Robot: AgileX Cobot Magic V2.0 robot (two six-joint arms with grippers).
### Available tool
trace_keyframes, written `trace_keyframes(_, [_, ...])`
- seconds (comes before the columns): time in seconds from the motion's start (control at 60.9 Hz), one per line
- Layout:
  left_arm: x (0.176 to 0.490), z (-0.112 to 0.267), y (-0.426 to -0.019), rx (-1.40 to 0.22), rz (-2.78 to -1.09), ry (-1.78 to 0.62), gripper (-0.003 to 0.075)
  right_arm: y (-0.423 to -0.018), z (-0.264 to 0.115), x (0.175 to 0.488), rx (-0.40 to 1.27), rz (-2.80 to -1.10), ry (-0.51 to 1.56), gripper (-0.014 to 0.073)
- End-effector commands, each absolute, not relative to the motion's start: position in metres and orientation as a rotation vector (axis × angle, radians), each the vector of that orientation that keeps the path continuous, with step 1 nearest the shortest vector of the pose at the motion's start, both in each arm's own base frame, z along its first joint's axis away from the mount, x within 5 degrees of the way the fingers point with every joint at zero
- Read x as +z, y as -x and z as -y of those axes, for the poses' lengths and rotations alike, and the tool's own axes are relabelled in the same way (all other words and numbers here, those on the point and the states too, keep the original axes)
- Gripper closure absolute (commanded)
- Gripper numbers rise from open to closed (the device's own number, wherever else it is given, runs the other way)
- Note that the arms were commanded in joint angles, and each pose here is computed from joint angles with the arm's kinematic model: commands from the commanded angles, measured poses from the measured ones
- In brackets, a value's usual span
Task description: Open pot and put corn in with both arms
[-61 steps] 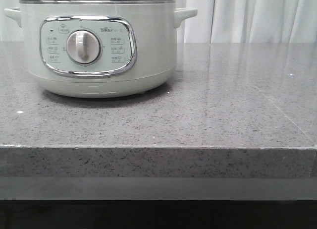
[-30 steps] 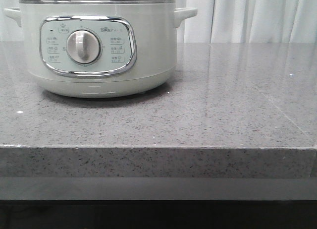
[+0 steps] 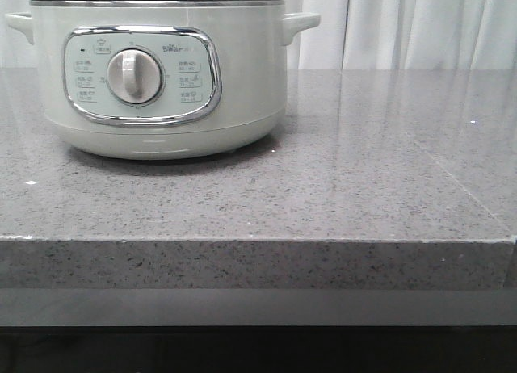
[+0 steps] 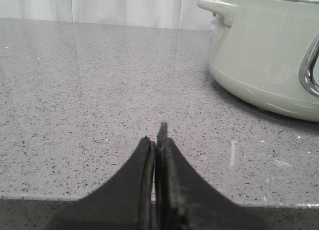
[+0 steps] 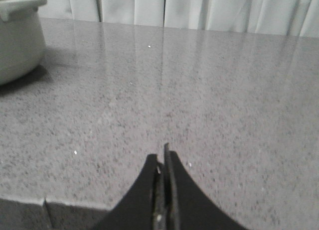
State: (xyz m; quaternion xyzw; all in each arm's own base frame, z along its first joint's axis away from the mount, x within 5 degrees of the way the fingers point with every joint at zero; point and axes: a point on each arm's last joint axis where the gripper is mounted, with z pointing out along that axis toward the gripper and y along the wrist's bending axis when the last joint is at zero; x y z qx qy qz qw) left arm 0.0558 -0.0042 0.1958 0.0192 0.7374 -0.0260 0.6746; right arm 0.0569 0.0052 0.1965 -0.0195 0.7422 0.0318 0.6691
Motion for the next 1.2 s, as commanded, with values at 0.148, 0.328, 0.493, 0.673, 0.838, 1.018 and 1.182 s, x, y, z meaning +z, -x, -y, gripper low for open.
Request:
trace_keyframes(0.148, [0.2047, 0.0033, -0.0544, -0.065, -1.549, -0.021, 0.0738, -0.0553, -0.0038, 0.1958, 0.06, -1.594, 0.029, 0.0662])
trace_keyframes(0.328, [0.2047, 0.0033, -0.0544, -0.065, -1.549, -0.021, 0.0738, -0.0551, -0.0038, 0.196, 0.06, -1.591, 0.029, 0.0662])
trace_keyframes(0.493, [0.2047, 0.0033, -0.0544, -0.065, -1.549, -0.021, 0.0738, -0.0551, -0.0038, 0.196, 0.06, -1.591, 0.029, 0.0662])
trace_keyframes(0.673, [0.2047, 0.0033, -0.0544, -0.065, -1.549, -0.021, 0.0738, -0.0551, -0.0038, 0.196, 0.06, -1.591, 0.029, 0.0662])
trace_keyframes(0.838, [0.2047, 0.0033, -0.0544, -0.065, -1.549, -0.021, 0.0738, -0.0551, -0.0038, 0.196, 0.06, -1.591, 0.029, 0.0662])
trace_keyframes(1.018, [0.2047, 0.0033, -0.0544, -0.065, -1.549, -0.021, 0.0738, -0.0551, -0.0038, 0.196, 0.06, -1.591, 0.029, 0.0662])
trace_keyframes(1.182, [0.2047, 0.0033, -0.0544, -0.065, -1.549, -0.021, 0.0738, -0.0551, -0.0038, 0.196, 0.06, -1.591, 0.029, 0.0662])
